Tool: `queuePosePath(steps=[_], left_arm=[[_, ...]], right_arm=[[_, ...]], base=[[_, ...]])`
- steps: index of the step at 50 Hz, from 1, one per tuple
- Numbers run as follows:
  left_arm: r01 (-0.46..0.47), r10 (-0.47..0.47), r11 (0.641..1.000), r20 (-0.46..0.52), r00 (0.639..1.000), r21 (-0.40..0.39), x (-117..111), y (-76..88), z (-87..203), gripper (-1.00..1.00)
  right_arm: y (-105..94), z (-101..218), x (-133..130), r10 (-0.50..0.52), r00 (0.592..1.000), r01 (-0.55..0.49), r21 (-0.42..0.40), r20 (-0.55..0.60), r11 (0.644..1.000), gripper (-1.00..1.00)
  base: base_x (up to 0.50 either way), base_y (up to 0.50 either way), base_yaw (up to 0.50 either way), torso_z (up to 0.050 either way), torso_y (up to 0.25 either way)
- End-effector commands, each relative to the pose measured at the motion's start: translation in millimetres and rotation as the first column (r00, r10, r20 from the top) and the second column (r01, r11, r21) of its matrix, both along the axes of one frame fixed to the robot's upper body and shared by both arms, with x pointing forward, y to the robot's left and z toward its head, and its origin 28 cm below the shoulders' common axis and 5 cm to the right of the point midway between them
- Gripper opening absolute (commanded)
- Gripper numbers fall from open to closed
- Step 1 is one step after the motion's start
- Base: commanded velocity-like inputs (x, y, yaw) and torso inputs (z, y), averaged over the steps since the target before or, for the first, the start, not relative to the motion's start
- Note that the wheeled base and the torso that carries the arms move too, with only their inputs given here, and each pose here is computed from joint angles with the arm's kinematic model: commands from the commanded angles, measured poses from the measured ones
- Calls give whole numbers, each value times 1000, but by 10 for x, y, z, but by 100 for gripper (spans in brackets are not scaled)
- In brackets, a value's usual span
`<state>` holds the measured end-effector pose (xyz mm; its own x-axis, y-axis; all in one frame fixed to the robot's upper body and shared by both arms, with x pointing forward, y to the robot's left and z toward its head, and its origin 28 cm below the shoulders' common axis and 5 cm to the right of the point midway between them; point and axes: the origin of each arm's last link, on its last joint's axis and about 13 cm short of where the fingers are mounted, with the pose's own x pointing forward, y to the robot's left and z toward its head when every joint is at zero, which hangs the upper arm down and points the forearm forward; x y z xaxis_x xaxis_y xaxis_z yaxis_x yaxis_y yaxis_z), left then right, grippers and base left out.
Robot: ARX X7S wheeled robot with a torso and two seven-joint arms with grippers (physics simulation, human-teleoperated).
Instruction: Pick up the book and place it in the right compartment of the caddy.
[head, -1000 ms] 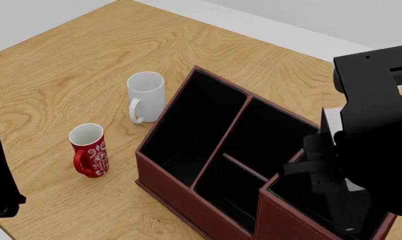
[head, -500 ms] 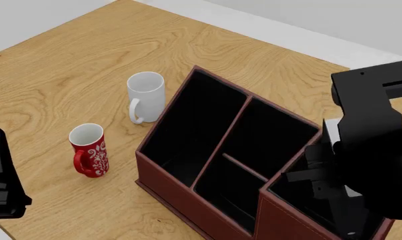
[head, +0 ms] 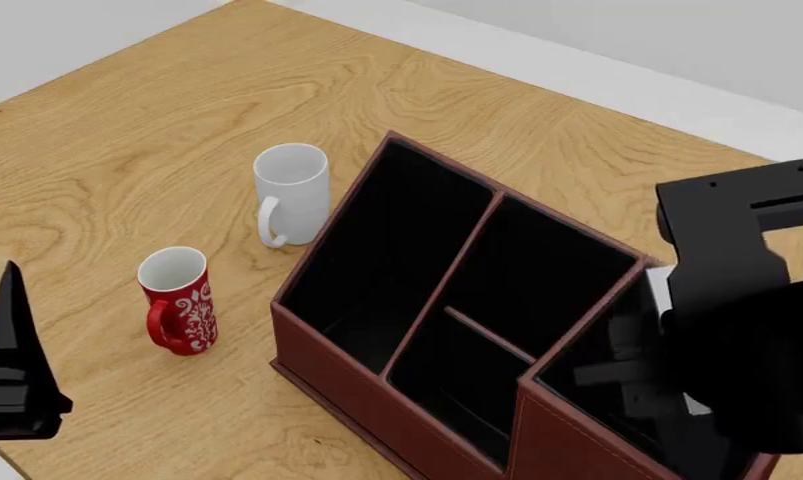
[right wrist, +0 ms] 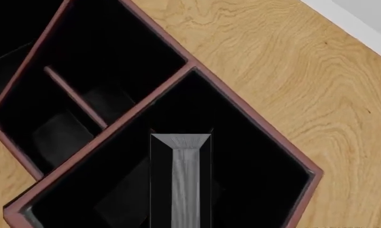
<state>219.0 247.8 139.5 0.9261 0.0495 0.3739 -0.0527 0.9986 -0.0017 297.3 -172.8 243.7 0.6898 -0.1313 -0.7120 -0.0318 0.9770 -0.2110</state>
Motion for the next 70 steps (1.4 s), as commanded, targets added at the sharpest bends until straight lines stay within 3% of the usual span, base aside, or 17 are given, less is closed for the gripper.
queuePosePath(steps=[1,14,15,36,70], left_arm=[[2,-2,1000,-3,1000,7,6,-7,-11,100],[2,-2,1000,-8,1000,10,13,-14,-20,100],[2,-2,1000,-8,1000,10,13,-14,-18,100],[9,-9,1000,-11,1000,11,26,-18,-40,100],[9,-9,1000,-1,1000,-2,13,-12,0,100]], right_arm=[[-34,-84,77,-1,1000,2,-35,17,999,-100],[-56,-171,101,-32,999,32,-27,-10,999,-100],[-59,-126,92,-39,999,40,-26,7,999,100],[-92,45,3,-56,997,57,-33,47,998,100],[-44,538,-243,-68,959,81,-37,276,996,100]], base=[[0,0,0,0,0],[0,0,0,0,2],[0,0,0,0,0],[0,0,0,0,0],[0,0,0,0,0]])
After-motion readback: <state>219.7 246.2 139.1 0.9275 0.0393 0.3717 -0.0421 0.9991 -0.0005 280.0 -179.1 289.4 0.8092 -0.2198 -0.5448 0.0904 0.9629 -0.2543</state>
